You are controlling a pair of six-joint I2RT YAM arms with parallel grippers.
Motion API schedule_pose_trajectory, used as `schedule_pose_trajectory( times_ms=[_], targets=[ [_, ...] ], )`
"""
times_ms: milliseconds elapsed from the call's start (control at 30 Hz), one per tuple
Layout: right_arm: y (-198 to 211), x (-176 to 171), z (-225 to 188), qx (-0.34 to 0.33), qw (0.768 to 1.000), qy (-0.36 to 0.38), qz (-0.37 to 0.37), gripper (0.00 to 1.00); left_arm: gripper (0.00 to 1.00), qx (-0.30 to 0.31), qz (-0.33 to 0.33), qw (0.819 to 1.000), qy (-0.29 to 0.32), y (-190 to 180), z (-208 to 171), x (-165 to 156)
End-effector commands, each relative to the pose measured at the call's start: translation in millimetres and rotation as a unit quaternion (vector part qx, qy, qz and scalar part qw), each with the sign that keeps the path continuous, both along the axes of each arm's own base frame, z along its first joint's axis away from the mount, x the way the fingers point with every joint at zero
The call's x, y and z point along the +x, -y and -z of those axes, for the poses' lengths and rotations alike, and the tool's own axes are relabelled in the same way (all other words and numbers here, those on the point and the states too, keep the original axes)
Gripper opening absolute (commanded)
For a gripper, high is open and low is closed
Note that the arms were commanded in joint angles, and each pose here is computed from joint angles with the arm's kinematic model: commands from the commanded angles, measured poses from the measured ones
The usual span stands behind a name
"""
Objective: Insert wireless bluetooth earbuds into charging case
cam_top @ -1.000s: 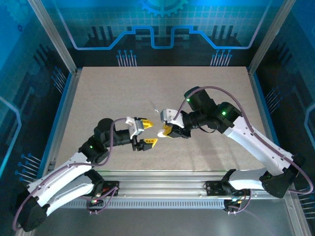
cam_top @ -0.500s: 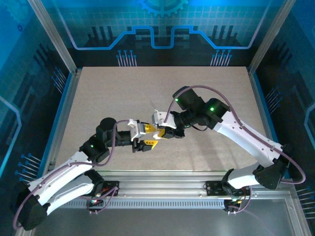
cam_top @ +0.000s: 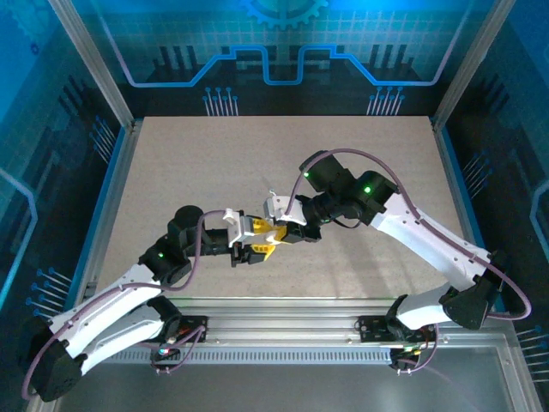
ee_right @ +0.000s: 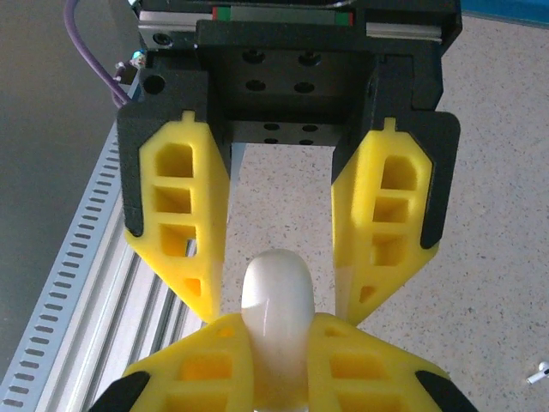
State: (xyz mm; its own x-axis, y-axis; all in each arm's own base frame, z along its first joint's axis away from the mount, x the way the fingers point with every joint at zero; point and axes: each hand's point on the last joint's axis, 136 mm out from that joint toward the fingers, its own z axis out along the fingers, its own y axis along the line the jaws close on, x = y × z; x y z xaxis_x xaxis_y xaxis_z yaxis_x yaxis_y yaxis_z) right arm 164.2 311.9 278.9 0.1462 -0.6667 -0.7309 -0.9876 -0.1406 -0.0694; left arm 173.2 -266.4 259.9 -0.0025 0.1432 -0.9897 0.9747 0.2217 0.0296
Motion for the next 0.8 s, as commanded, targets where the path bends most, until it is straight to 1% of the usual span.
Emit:
schedule_pose_trajectory(
  times_ms=[0,167,467,700,767],
  targets=[
    [-4.7,-10.7,-13.5,0.020,0.999,0.001,-0.026,0.12,0.46,-0.013,0.011,1.000,0.015,3.4,-12.2,-3.1],
    [-5.8,-11.0,-15.9,0.026,0.999,0.004,-0.029,0.12,0.45,-0.013,0.012,1.000,0.016,3.6,-12.2,-3.5],
    [-7.4,-11.8,-16.8,0.030,0.999,0.001,-0.032,0.12,0.37,-0.013,0.014,1.000,0.014,4.4,-11.0,-3.8],
    [-7.6,-11.7,-21.2,0.037,0.999,0.009,-0.033,0.12,0.36,-0.013,0.014,1.000,0.014,4.6,-10.5,-4.5],
    [-7.7,-11.7,-22.2,0.038,0.999,0.008,-0.033,0.12,0.31,-0.013,0.014,1.000,0.014,4.6,-10.9,-4.2]
  ],
)
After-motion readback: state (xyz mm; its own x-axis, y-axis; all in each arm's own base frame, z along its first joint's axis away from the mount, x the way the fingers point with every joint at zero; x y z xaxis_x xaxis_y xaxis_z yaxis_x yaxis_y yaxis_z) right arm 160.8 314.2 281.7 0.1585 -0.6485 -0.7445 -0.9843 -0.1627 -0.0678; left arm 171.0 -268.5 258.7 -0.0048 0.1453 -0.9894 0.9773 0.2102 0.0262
